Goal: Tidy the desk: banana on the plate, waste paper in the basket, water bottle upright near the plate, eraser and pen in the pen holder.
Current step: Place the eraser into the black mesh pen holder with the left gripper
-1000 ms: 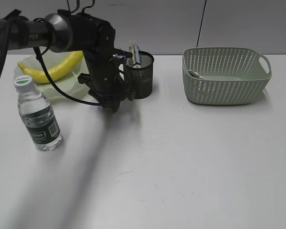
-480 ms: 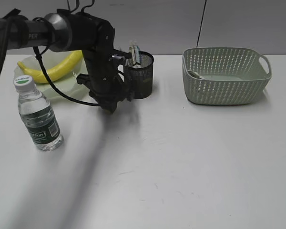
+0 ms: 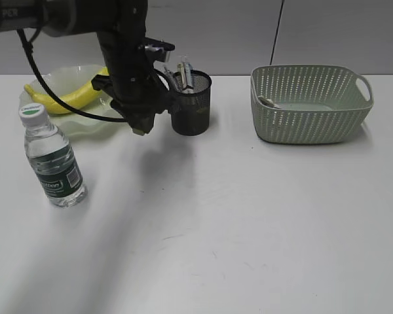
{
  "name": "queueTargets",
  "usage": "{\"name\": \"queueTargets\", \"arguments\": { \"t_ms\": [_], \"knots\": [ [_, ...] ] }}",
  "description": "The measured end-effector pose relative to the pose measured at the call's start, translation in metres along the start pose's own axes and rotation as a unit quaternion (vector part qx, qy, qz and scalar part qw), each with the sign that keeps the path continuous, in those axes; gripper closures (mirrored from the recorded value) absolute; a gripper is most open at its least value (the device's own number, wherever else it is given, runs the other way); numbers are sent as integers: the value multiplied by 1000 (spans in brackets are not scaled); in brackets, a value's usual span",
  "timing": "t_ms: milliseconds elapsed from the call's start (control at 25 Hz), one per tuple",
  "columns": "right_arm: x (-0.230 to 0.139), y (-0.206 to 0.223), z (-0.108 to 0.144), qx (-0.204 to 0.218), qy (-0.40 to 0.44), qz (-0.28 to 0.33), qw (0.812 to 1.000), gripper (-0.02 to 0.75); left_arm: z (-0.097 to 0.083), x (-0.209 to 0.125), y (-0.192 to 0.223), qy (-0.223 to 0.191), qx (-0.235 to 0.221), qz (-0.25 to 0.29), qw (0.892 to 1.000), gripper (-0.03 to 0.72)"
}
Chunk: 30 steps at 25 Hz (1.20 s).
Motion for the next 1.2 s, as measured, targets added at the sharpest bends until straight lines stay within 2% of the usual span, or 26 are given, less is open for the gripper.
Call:
{"name": "queueTargets", "arguments": {
  "t_ms": [160,320,640,800,1200],
  "knots": [
    [0,0,0,0,0,0,1000,225,1,6,-30,-4,-4,-28,1000,496],
    [0,0,0,0,0,0,1000,225,0,25,-66,-10,-12,-95,995,496],
    [0,0,0,0,-1,0,1000,225,-17,72,-92,-45,-69,-226,971,496],
    [0,0,0,0,-1,0,1000,225,-19,88,-88,-57,-78,-264,960,496],
    [0,0,0,0,-1,0,1000,226,-26,104,-52,-84,-100,-284,950,496]
  ]
}}
Point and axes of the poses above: a point on each arm's last joint axis where the gripper is mounted, y pointing out along that axis toward the gripper, z along the wrist's bending axis when the last joint is at zero, x = y × z, the point moved 10 cm from there along y, pointing out along that axis toward the gripper, and after that the axes turned 7 degrees about y, right-handed, at the moved point
